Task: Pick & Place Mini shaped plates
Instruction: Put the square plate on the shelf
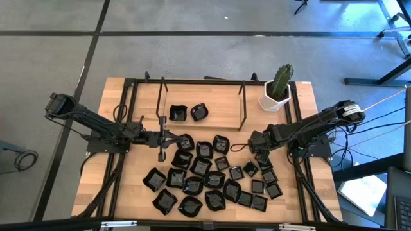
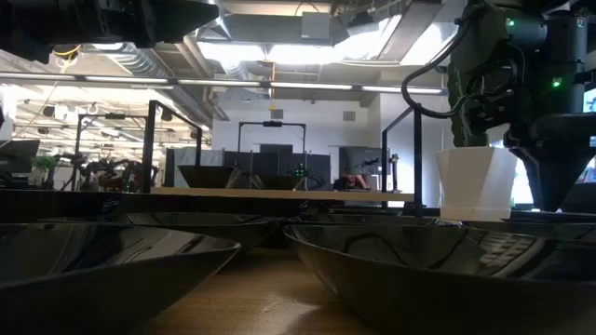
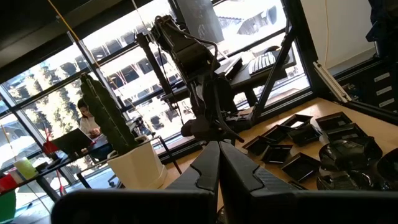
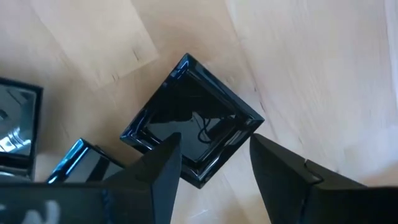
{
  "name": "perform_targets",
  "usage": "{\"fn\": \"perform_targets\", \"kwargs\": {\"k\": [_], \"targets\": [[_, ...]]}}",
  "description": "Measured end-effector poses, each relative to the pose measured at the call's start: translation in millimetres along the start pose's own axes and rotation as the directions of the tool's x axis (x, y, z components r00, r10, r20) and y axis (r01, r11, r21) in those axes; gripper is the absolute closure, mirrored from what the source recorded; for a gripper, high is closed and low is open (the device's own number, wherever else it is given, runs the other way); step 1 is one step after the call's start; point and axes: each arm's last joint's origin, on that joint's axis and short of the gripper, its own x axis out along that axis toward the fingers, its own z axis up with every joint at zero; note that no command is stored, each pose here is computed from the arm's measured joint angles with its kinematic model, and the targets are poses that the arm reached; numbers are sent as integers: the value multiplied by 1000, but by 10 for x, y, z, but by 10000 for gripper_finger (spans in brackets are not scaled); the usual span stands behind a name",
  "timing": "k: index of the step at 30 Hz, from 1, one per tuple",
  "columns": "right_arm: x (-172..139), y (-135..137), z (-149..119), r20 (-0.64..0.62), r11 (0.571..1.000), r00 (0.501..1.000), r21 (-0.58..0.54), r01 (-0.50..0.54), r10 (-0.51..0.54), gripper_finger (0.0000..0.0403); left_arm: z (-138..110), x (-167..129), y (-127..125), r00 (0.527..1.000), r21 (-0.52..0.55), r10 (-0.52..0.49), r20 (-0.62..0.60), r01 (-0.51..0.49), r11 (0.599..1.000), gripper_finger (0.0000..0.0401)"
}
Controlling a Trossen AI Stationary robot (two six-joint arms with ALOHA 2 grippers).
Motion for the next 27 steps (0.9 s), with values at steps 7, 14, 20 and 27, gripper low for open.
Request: {"fn": "perform_targets", "kwargs": {"k": [7,14,20,27], "targets": [[0,0,1,1,998,1000,56,1,-1,213,0,0,-1,1000,-2,0,0,0,1000,396],[-2,-23,20,67,997,994,-5,82,-81,213,0,0,-1,1000,-2,-1,0,1,1000,398],[-1,-20,9,39,994,998,100,53,-58,213,0,0,-1,1000,-25,-1,0,1,1000,393],[-3,-2,-6,18,989,999,142,28,-31,213,0,0,0,1000,-25,0,0,0,1000,397]]}}
